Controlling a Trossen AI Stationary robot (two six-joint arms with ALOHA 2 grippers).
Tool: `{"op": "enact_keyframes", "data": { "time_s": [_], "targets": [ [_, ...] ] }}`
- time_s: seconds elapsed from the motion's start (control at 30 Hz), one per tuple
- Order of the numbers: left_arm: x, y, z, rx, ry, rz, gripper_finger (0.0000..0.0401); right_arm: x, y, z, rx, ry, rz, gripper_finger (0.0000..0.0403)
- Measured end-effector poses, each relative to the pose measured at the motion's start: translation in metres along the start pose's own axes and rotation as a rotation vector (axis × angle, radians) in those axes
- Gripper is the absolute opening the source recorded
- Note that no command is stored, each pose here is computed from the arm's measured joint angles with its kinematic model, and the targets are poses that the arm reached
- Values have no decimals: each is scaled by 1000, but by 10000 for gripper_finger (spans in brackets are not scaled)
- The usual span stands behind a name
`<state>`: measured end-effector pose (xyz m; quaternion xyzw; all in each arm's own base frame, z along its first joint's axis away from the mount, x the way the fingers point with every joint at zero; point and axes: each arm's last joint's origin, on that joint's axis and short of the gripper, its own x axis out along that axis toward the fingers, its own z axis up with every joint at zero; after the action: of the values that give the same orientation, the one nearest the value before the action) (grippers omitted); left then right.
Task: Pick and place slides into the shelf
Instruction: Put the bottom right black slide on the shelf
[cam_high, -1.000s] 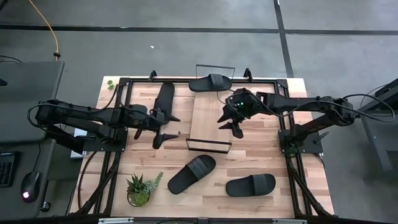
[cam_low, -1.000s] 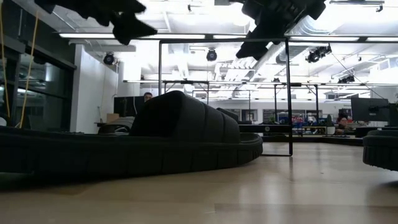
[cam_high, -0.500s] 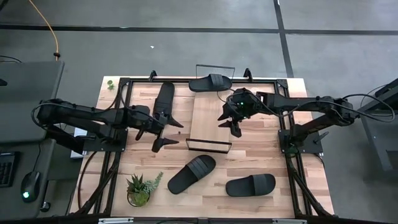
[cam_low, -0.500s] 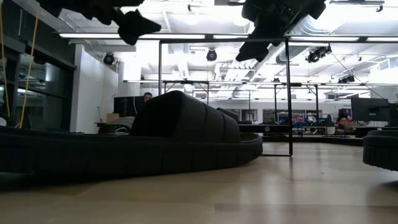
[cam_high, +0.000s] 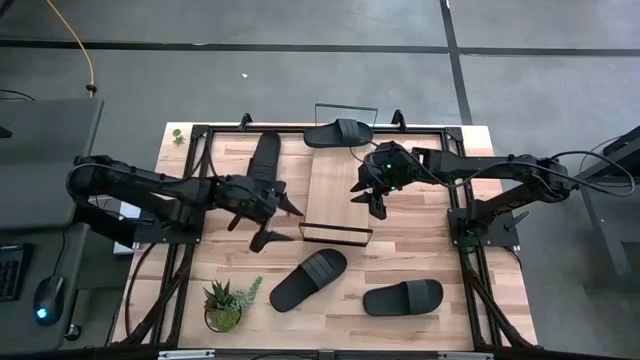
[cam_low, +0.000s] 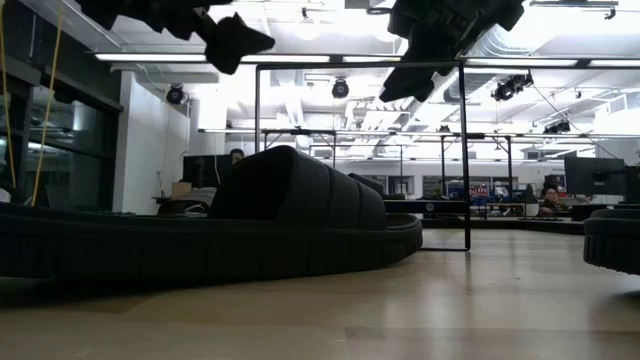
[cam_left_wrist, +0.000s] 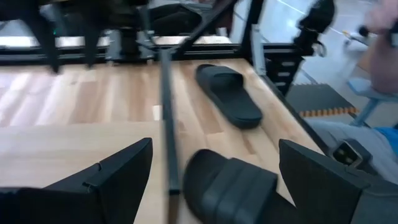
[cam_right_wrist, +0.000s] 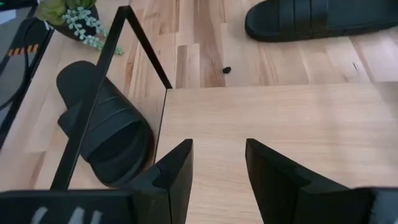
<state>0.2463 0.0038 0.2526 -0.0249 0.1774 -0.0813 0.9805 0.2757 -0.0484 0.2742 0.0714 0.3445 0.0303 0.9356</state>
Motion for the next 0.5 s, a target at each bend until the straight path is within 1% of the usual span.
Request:
{"op": "enact_keyframes", "data": {
  "time_s": [0.13, 0.23, 0.5],
  "targets": [
    [2, -13, 0, 34, -3, -33, 328, 4, 0, -7, 42, 21, 2, 140],
    [3, -22, 2, 49, -22, -46, 328, 6, 3, -10, 44, 33, 9, 140],
    [6, -37, 0, 62, -15, -8, 328, 9, 19, -9, 27, 33, 52, 140]
  ]
}}
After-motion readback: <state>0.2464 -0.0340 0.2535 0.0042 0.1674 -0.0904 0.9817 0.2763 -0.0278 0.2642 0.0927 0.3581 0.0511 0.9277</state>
